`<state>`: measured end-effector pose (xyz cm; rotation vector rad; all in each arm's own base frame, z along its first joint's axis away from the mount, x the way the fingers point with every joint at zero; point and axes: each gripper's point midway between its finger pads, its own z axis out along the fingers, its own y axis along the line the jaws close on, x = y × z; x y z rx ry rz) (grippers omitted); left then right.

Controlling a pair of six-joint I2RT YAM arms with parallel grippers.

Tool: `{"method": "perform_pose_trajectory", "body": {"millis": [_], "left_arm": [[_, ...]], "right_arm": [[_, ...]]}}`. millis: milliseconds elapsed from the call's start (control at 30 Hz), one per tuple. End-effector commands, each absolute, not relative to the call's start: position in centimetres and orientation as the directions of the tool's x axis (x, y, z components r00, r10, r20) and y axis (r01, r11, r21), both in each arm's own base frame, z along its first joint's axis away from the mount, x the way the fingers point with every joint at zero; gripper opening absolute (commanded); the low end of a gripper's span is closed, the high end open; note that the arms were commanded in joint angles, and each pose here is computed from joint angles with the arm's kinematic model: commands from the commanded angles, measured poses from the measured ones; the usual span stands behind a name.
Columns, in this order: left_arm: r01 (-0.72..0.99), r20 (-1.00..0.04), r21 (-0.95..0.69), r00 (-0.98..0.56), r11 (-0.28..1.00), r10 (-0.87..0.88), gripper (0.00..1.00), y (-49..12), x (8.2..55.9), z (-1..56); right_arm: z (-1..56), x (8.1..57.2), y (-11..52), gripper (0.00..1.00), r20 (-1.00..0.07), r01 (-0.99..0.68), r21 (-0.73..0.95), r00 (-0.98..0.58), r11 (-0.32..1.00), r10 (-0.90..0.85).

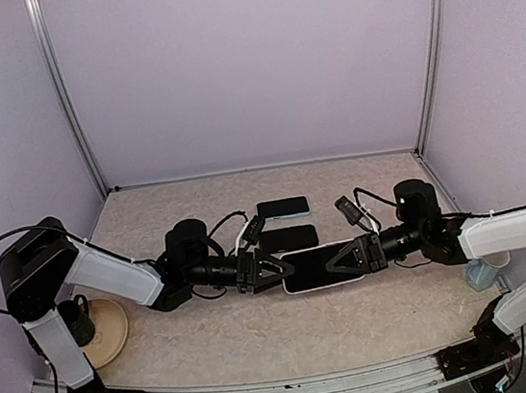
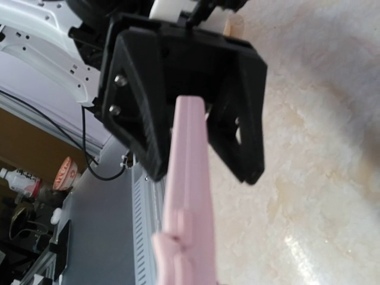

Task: Put the phone into the phone case
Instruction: Press the phone case with the phone inside.

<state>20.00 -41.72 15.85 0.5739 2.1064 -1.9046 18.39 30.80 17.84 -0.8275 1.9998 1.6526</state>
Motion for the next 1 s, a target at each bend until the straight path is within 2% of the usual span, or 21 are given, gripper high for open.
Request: {"method": "perform_pose_trajectory", "body": {"millis": [0,233,533,867,967], "left_arm": [[0.483,-0.479,-0.875,-0.866,-0.007,0.144,0.51,-42.0,18.5,17.9],[0.483,-0.482,-0.875,-0.863,-0.03,0.152,0.49,-42.1,18.1,18.2],[0.469,-0.471,-0.882,-0.867,-0.055,0.162,0.39,-42.1,17.7,18.2],[0.459,-0.461,-0.887,-0.872,-0.052,0.167,0.25,-42.4,17.7,18.0],[0.436,-0.431,-0.9,-0.888,-0.003,0.159,0.16,-42.4,18.4,17.1]], "right_arm": [[21.3,18.7,31.1,0.0,-0.736,-0.745,0.663,-0.666,0.072,-0.121],[21.2,19.0,31.0,0.0,-0.738,-0.747,0.659,-0.665,0.092,-0.113],[21.1,19.1,31.1,0.0,-0.739,-0.748,0.657,-0.664,0.098,-0.112],[21.1,19.8,31.1,0.0,-0.75,-0.757,0.639,-0.652,0.134,-0.112],[21.0,20.1,30.9,0.0,-0.763,-0.769,0.618,-0.637,0.162,-0.112]]}}
